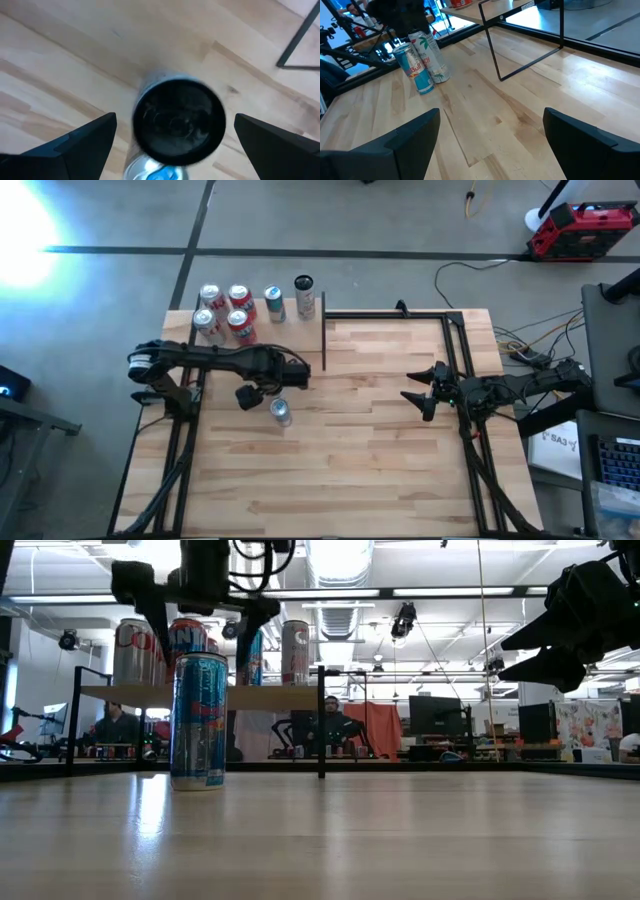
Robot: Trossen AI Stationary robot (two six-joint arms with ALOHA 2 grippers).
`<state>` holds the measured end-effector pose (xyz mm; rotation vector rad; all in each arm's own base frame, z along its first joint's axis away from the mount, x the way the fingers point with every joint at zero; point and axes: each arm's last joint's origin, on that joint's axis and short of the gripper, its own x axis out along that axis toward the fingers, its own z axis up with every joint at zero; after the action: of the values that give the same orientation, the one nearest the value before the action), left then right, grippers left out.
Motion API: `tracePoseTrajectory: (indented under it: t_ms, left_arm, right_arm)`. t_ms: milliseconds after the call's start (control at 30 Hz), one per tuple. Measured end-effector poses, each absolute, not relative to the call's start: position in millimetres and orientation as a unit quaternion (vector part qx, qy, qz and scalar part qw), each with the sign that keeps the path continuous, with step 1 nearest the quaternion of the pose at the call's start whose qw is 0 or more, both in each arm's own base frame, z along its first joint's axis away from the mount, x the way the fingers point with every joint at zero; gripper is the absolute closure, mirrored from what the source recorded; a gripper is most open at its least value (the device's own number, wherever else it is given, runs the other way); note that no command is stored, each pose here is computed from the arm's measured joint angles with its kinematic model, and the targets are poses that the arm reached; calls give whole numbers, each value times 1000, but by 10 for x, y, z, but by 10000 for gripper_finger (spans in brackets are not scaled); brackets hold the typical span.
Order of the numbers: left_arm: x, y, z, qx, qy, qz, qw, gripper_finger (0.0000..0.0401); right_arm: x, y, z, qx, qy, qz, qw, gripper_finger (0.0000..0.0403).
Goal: Place canned beverage on shelf
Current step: Put the white and pink soda can on the shelf and align it with the other white and pink soda can
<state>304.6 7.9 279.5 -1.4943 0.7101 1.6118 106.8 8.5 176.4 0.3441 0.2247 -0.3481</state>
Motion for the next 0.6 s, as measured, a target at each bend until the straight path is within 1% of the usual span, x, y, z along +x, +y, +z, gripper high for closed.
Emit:
tracePoseTrajectory:
  t_ms: [267, 333, 467, 600]
  left_arm:
    - [3047, 100, 2666, -589, 287, 637, 406, 12]
    - [3039, 101, 2650, -586, 290, 638, 407, 18]
    - [3038, 101, 2643, -581, 297, 635, 413, 50]
    - [3044, 101, 2643, -582, 298, 632, 416, 98]
  right_arm:
    - [1068, 85, 1764, 170, 111, -172, 964, 67]
    - [1068, 85, 1764, 170, 111, -172, 964, 67]
    - [1068, 85, 1764, 170, 111, -172, 964, 67]
    - [1068, 85, 1764, 170, 111, -172, 964, 67]
